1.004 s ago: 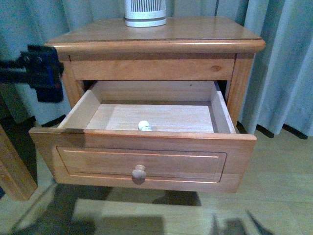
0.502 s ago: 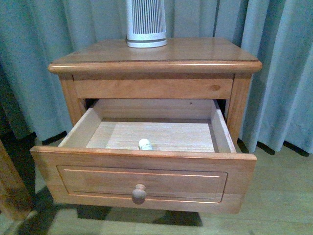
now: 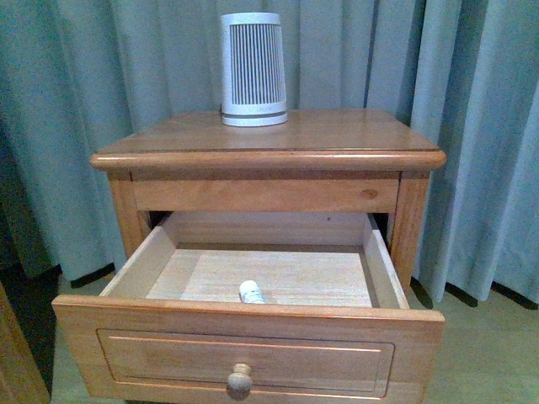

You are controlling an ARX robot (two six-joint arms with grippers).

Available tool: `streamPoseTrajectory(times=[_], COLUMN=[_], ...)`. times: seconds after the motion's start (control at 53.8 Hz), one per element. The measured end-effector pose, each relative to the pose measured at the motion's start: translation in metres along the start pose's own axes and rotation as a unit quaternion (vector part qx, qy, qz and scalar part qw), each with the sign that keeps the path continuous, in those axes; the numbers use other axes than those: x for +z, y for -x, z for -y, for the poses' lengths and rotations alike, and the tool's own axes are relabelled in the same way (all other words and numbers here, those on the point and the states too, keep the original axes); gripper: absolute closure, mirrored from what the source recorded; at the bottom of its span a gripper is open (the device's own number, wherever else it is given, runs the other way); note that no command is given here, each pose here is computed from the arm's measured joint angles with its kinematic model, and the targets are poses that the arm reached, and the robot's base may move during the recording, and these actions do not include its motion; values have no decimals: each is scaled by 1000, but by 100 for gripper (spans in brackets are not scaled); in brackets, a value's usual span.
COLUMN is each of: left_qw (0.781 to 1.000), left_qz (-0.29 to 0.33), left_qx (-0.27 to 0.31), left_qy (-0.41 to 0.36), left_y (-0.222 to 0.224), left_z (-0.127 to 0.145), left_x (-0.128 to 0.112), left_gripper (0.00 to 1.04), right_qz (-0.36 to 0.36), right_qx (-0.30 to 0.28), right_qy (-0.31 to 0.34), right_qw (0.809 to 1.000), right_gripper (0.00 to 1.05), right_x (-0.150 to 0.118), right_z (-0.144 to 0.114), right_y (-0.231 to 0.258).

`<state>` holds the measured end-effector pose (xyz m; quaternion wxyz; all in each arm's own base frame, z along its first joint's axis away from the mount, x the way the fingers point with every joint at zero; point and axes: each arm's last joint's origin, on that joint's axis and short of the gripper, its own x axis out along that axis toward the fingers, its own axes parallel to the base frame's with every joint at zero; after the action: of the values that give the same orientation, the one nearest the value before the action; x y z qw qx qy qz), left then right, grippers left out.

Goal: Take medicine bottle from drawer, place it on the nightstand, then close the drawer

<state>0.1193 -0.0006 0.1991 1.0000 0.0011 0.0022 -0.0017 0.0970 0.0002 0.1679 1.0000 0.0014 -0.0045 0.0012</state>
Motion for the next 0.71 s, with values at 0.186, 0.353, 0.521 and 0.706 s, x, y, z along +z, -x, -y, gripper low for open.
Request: streamPoseTrajectory(times=[0.186, 0.353, 0.521, 0.706], left_qw=[1000, 1000, 1000, 1000], left_qz=[5, 3, 6, 3], left_qx=[0, 0, 0, 1], left_qy=[0, 0, 0, 0], left_y=[4, 7, 11, 21], left_z=[0, 0, 0, 0], left_x=[-8, -15, -20, -33], left_gripper=[102, 102, 102, 102], right_qz=[0, 0, 0, 0], right_qx=[0, 0, 0, 0], right_qy=[0, 0, 0, 0], right_qw=[1000, 1000, 1000, 1000], right_gripper=[7, 7, 7, 7], right_x=[0, 0, 0, 0], right_z=[0, 0, 0, 0], right_y=[0, 0, 0, 0])
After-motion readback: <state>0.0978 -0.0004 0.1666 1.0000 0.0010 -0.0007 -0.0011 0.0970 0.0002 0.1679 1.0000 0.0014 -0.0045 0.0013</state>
